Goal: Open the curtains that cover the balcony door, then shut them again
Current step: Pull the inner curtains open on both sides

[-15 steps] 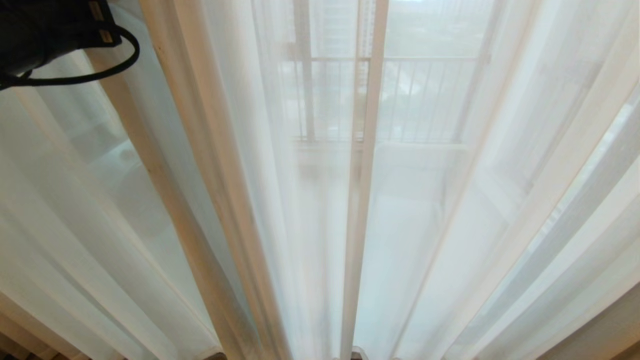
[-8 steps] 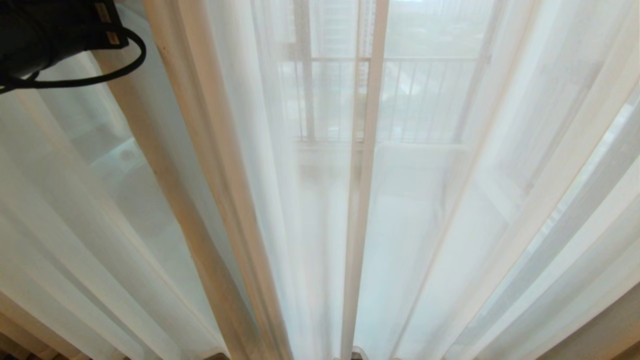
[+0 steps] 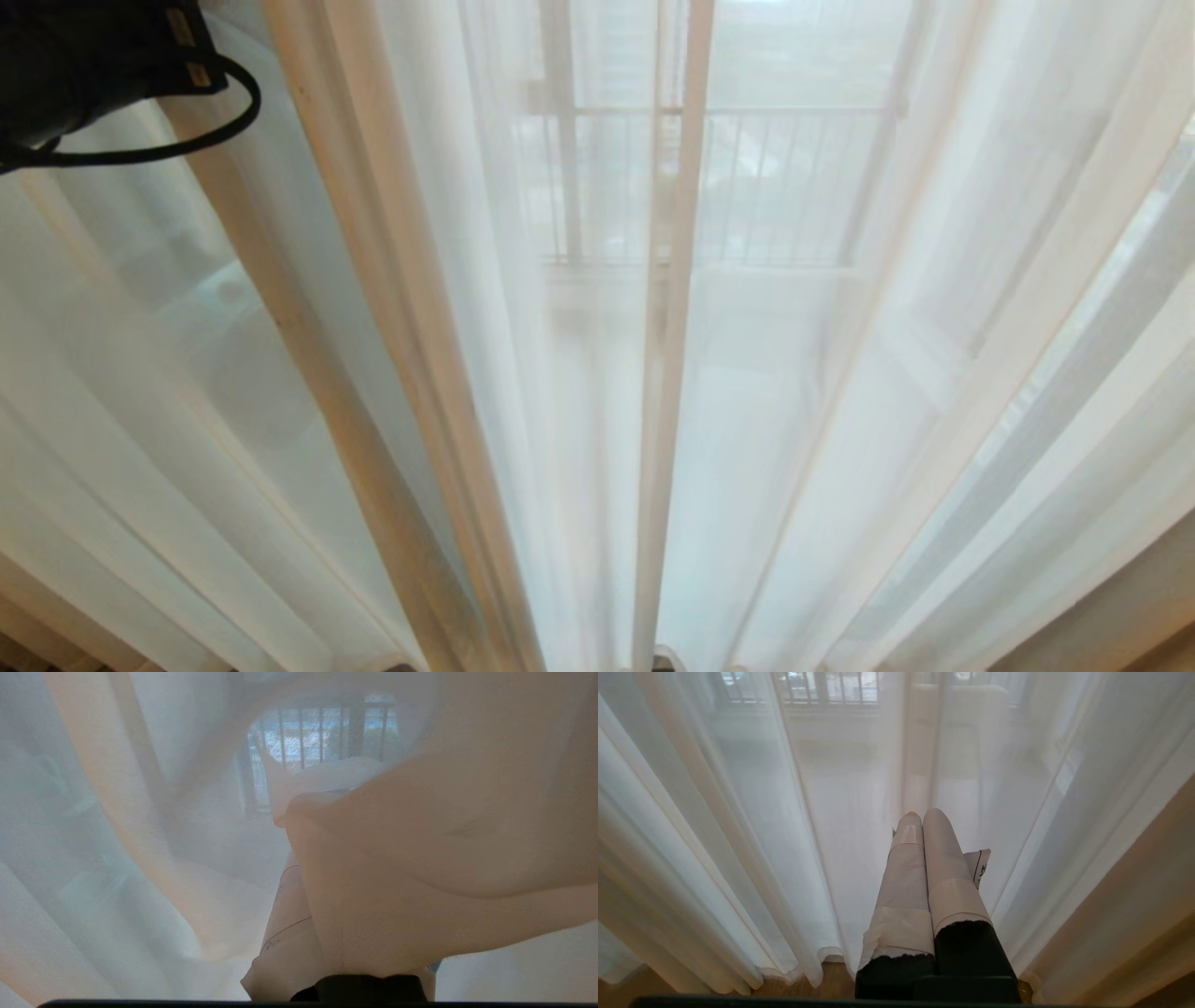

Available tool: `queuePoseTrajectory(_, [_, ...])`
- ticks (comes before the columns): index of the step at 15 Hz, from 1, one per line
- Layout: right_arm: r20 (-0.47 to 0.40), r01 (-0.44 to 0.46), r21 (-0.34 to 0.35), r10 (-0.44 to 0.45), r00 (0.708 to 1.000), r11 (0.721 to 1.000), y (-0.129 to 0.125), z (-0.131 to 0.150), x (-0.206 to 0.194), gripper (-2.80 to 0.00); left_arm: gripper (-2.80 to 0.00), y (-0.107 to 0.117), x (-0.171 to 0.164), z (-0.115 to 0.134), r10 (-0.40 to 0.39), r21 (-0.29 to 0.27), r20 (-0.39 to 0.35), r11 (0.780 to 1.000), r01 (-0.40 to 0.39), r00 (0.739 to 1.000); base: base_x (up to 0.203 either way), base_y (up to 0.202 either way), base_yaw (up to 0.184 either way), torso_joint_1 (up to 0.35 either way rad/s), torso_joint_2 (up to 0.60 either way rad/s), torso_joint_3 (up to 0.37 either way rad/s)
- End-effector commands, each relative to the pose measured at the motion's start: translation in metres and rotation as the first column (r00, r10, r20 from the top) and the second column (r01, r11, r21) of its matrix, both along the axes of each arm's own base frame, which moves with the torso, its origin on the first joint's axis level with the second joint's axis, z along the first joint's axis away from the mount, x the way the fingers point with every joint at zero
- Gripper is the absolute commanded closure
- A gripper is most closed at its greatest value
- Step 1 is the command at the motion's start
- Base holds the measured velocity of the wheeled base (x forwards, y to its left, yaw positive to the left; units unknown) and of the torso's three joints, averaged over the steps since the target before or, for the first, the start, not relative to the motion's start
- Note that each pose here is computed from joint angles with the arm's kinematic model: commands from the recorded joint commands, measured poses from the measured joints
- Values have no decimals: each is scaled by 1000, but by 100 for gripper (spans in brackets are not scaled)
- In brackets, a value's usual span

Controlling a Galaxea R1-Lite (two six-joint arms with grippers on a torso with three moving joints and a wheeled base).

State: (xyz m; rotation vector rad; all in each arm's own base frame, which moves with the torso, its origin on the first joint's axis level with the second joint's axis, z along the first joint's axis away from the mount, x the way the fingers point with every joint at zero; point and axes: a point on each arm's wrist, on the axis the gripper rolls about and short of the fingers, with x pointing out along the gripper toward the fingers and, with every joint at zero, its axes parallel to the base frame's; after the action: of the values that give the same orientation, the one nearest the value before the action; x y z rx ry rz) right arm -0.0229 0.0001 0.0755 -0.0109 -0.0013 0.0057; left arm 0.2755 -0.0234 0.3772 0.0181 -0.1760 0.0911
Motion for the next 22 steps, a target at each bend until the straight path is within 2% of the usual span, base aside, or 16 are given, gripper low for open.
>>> queuePoseTrajectory(1, [-1,0,0,0,1000,1000,0,0,0,0,0,1,2,-1,6,1,-3,1000,-6,1000,2,64,11,2,-2,2])
queuePoseTrajectory(22, [-1,0,0,0,1000,1000,0,0,0,0,0,1,4,-3,7,12,-9,1000,-6,1000,0,180,2,3,2,2])
